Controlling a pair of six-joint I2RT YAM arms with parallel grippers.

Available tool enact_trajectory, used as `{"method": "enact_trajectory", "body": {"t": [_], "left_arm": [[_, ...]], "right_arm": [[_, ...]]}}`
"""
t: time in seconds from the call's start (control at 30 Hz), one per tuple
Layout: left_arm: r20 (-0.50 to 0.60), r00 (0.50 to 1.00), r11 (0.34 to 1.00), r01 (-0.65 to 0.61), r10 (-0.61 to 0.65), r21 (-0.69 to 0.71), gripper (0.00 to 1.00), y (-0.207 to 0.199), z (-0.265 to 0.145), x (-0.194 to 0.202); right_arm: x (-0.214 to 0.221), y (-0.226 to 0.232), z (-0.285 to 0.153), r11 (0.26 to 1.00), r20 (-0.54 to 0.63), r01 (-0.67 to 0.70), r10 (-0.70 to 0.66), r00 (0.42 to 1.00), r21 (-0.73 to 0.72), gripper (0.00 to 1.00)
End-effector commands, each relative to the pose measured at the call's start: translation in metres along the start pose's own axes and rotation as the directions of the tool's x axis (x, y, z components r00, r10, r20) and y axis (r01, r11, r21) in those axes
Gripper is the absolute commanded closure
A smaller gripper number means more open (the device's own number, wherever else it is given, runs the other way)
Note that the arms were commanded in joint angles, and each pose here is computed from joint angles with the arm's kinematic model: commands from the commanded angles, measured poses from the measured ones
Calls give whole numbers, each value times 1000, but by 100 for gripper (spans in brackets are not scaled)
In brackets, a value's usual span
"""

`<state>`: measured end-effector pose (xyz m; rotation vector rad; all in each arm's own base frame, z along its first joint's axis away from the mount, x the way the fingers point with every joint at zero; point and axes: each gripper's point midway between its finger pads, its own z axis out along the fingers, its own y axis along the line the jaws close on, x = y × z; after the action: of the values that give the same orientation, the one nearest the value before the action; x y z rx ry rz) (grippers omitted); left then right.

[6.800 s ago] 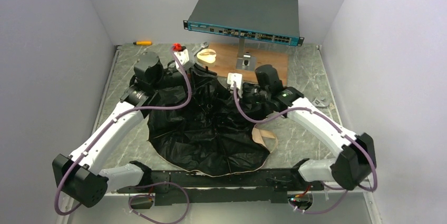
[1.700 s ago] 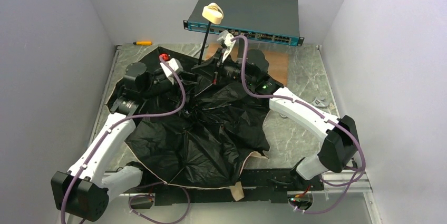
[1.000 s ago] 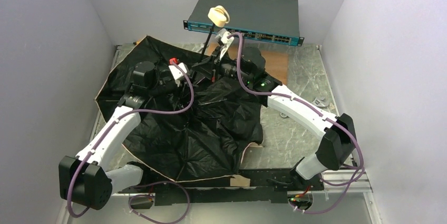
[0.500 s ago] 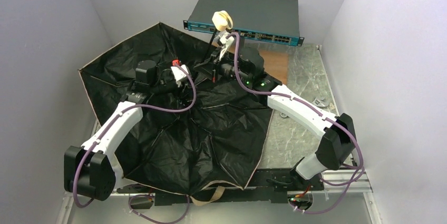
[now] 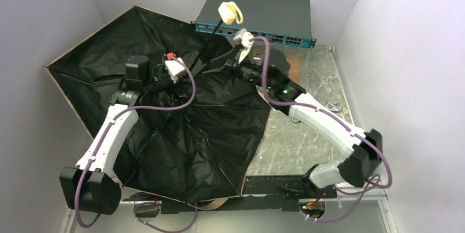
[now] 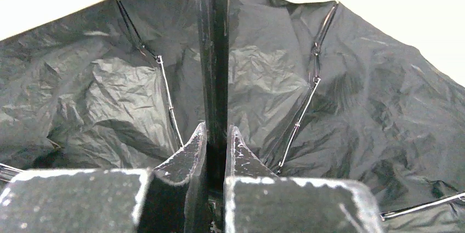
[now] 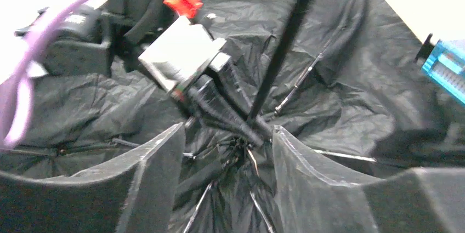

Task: Open the umbrella

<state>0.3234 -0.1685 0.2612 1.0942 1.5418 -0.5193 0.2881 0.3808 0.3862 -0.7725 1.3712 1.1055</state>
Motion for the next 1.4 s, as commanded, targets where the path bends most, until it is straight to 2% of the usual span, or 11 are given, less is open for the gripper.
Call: {"method": "enact_trajectory", "body": {"t": [0.0,0.1,0.23,0.4,0.53,0.63,0.73,0.9,1.07,1.13,1.37], "left_arm": [[-65,990,972,-137,127,-191,100,43,-46,-47],[-113,961,936,-271,251,-227,100,50,-66,-66],[-236,871,824,-486,431,-289,100,70,-95,-84],[-421,701,626,-709,576,-325,100,96,-137,-115],[-485,537,478,-842,690,-252,100,93,-156,-134],[-563,376,344,-924,736,-167,100,98,-166,-138],[-624,235,212,-971,745,-113,100,107,-179,-156],[-624,126,73,-991,771,-111,100,107,-190,-195],[-615,-6,-54,-997,788,-60,100,100,-178,-211],[-614,-59,-89,-996,787,-18,100,99,-172,-212],[-617,-191,-195,-979,763,62,100,98,-162,-221]], "right_arm": [[-53,37,-37,984,129,160,-149,980,-80,31],[-20,32,-50,980,12,185,-184,983,-71,20],[28,17,-81,983,-189,181,-181,965,-15,14],[32,-9,-125,991,-280,86,-54,958,102,11],[37,-57,-154,895,-326,67,90,941,441,6],[28,-60,-172,909,-404,155,16,914,387,6],[2,-65,-188,896,-374,218,-65,925,387,8],[-44,-91,-206,843,-339,245,-80,937,478,9],[-99,-66,-174,934,-268,197,-116,956,299,7],[-105,-51,-157,974,-262,116,-62,963,196,8],[-67,5,-117,999,-424,-19,-3,906,-47,8]]}}
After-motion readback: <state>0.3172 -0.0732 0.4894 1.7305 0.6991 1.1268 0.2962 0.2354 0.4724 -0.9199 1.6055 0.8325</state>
